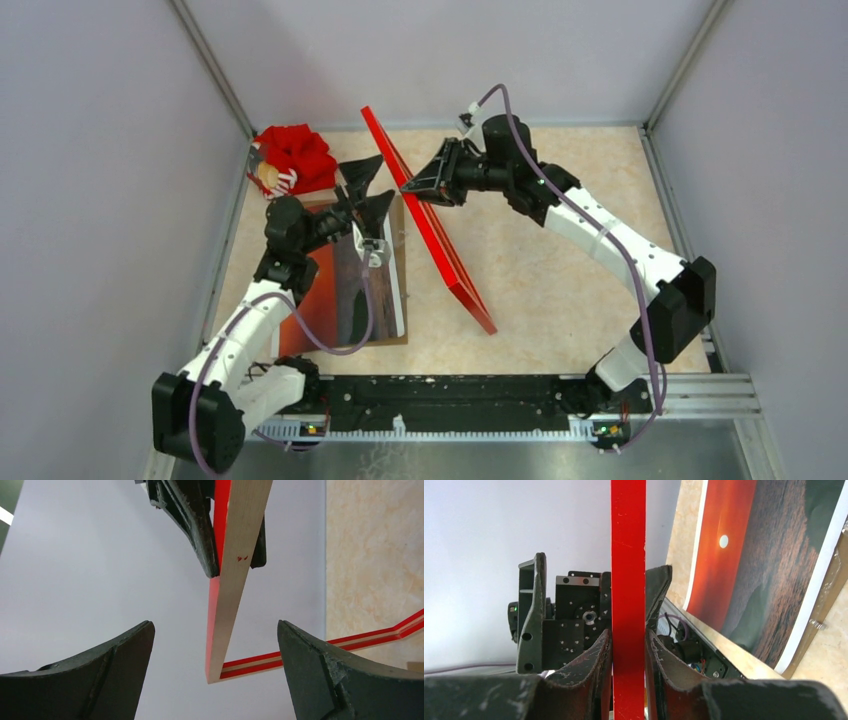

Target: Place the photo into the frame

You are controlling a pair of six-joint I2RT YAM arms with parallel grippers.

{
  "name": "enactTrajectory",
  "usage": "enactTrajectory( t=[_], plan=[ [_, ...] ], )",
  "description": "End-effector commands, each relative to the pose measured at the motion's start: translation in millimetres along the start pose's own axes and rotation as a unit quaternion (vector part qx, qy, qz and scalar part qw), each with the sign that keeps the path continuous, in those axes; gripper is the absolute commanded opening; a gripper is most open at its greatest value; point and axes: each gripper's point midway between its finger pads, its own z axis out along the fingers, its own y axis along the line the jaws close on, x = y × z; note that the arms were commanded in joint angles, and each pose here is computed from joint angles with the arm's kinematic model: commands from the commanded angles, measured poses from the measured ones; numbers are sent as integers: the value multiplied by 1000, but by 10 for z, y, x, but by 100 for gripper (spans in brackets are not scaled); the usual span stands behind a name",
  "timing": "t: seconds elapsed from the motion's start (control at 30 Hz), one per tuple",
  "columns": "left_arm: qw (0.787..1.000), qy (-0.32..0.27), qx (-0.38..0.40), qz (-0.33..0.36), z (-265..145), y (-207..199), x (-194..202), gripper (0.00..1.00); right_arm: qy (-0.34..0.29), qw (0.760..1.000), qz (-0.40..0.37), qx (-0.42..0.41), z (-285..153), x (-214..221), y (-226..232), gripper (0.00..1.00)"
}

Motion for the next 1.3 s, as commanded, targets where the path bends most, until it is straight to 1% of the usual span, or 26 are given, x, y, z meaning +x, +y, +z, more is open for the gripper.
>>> enactTrajectory(
  t=[0.0, 0.2, 0.33, 0.4, 0.43, 0.47, 0.5, 0.53, 0.57, 0.63, 0.7, 0.77, 0.83, 0.93, 1.13, 1.27],
  plan=[
    [994, -44, -12, 103, 154, 146, -155, 98, -4, 998, -12, -67, -98, -20, 336, 0],
    [987, -49, 36, 146, 324, -56, -103, 87, 2, 998, -5, -64, -115, 29, 235, 0],
    [986, -47, 34, 158, 410, -97, -63, 72, -3, 998, 1, -62, -177, 12, 174, 0],
    [985, -50, 37, 159, 456, -120, -62, 61, -8, 998, 1, -59, -213, -13, 147, 1],
    [985, -53, 38, 159, 480, -125, -69, 53, -10, 998, 0, -57, -229, -24, 137, 6],
    [985, -57, 38, 160, 502, -127, -85, 47, -13, 998, -2, -54, -252, -37, 119, 15],
    [984, -59, 39, 162, 526, -131, -92, 42, -18, 999, -5, -49, -277, -61, 102, 25],
    [984, -61, 38, 164, 546, -118, -96, 39, -21, 999, -8, -41, -302, -75, 73, 37],
    [984, -64, 38, 164, 575, -109, -104, 37, -27, 999, -17, -32, -333, -102, 52, 46],
    [984, -67, 42, 161, 622, -80, -106, 35, -41, 998, -50, 1, -419, -162, 16, 59],
    [984, -70, 51, 157, 662, -73, -99, 34, -55, 992, -99, 56, -522, -240, -70, 66],
    [983, -72, 55, 157, 692, -69, -91, 32, -58, 980, -155, 113, -656, -280, -192, 76],
    [983, -77, 58, 155, 726, -74, -93, 32, -62, 967, -190, 158, -788, -278, -271, 78],
    [982, -83, 63, 155, 794, -96, -85, 35, -64, 950, -230, 199, -916, -231, -330, 78],
    [980, -97, 79, 157, 1002, -225, -92, 42, -42, 917, -293, 266, -1001, -114, -277, 76],
    [980, -98, 84, 152, 1132, -259, -109, 41, -36, 909, -306, 281, -985, -114, -285, 72]
  ],
)
